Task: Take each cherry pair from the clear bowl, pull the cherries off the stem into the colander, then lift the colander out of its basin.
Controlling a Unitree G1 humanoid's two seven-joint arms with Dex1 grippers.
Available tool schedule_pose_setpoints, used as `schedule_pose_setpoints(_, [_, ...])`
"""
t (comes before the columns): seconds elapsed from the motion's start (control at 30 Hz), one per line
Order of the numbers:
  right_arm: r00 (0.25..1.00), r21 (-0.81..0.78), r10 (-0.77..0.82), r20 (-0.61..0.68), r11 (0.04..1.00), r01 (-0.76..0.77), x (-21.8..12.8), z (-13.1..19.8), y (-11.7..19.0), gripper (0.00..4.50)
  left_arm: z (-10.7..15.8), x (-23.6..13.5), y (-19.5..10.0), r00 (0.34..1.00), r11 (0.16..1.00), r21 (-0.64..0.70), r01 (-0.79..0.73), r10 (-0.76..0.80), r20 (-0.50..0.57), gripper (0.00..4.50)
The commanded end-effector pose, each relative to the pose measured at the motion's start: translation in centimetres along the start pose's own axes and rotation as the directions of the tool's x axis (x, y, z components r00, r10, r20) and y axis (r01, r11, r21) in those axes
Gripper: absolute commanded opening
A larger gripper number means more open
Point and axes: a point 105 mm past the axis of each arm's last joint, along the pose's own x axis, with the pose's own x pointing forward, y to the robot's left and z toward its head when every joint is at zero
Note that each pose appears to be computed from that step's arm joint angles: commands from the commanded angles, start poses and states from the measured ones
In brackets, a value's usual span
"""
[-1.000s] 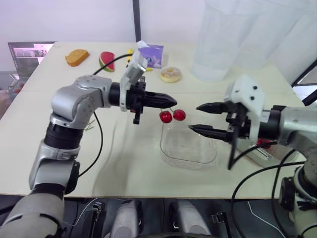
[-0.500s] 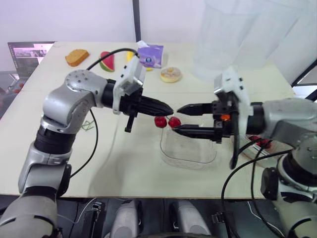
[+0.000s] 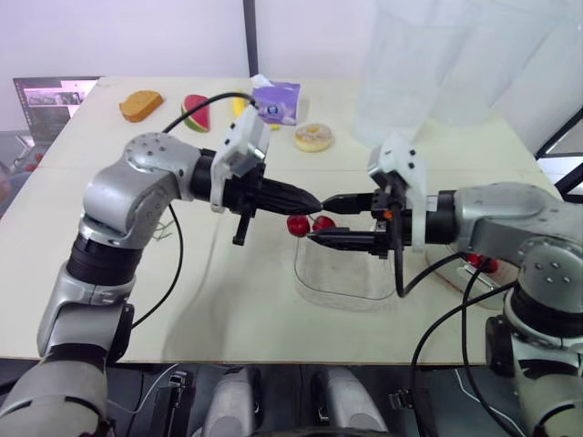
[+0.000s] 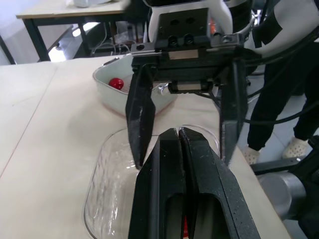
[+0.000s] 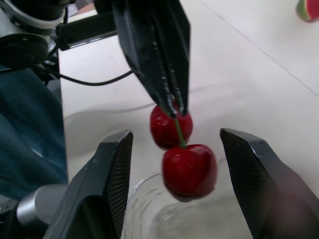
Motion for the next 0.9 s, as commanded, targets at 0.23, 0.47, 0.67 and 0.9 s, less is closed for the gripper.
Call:
schedule_pose_setpoints(0.23, [1.0,-0.027,-0.014,0.02,1.0,0.014,0.0,0.0,-0.1,2.98,1.5,-0.1,-0.4,0.999,0.999,0.049,0.005,-0.007,0.035,0.0])
schedule_pose_setpoints(0.47, [1.0,-0.026,-0.012,0.023,1.0,0.012,0.1,0.0,0.0,1.18,1.6,-0.1,-0.4,0.999,0.999,0.043,0.003,-0.005,0.041,0.0])
schedule_pose_setpoints(0.67, [1.0,-0.024,-0.012,0.014,1.0,0.012,0.2,-0.4,0.2,0.26,1.8,-0.2,-0.2,0.999,0.999,0.039,-0.007,0.005,0.051,0.0])
schedule_pose_setpoints(0.9, [0.998,-0.012,-0.004,-0.059,1.0,0.004,-0.2,-2.4,0.7,0.26,2.0,-0.3,-0.1,0.998,0.999,0.028,-0.016,0.015,0.06,0.0])
